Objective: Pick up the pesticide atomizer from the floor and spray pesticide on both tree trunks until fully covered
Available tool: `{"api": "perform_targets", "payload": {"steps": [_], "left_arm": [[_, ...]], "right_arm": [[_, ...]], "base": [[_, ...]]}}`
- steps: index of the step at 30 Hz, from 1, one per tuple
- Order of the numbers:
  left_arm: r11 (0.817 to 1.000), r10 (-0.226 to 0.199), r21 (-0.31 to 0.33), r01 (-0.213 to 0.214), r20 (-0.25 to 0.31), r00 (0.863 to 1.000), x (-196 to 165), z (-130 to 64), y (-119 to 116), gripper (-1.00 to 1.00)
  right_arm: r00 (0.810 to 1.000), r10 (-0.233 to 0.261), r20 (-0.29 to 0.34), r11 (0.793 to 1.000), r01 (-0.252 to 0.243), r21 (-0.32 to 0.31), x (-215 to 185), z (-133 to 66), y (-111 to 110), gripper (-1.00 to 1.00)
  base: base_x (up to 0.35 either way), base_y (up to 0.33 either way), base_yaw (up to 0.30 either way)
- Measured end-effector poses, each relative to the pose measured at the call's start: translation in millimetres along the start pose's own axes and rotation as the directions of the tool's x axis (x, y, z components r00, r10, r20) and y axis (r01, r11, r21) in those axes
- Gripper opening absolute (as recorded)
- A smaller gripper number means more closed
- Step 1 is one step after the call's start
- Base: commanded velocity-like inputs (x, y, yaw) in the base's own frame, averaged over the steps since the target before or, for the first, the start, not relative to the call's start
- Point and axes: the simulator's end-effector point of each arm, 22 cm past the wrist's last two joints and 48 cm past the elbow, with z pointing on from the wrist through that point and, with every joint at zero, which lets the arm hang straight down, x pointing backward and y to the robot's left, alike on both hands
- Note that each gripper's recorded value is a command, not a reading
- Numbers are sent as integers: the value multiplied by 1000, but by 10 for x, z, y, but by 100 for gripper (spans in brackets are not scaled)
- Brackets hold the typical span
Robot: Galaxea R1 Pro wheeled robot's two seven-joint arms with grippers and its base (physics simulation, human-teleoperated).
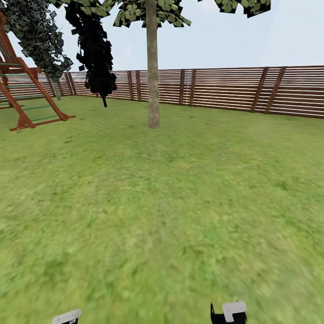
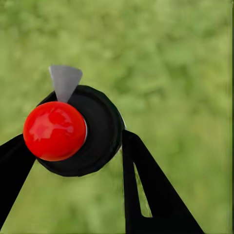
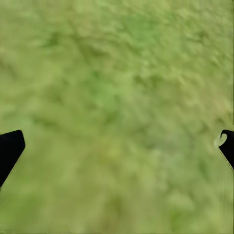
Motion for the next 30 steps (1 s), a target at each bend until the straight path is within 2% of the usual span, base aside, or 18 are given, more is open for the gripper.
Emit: {"api": "perform_targets", "payload": {"steps": [30], "left_arm": [[1000,0,1,0,0,1000,1,0,-5,-100]], "right_arm": [[1000,5,0,1000,-5,-4,-9,-6,41,100]], "base": [[340,0,0]]}}
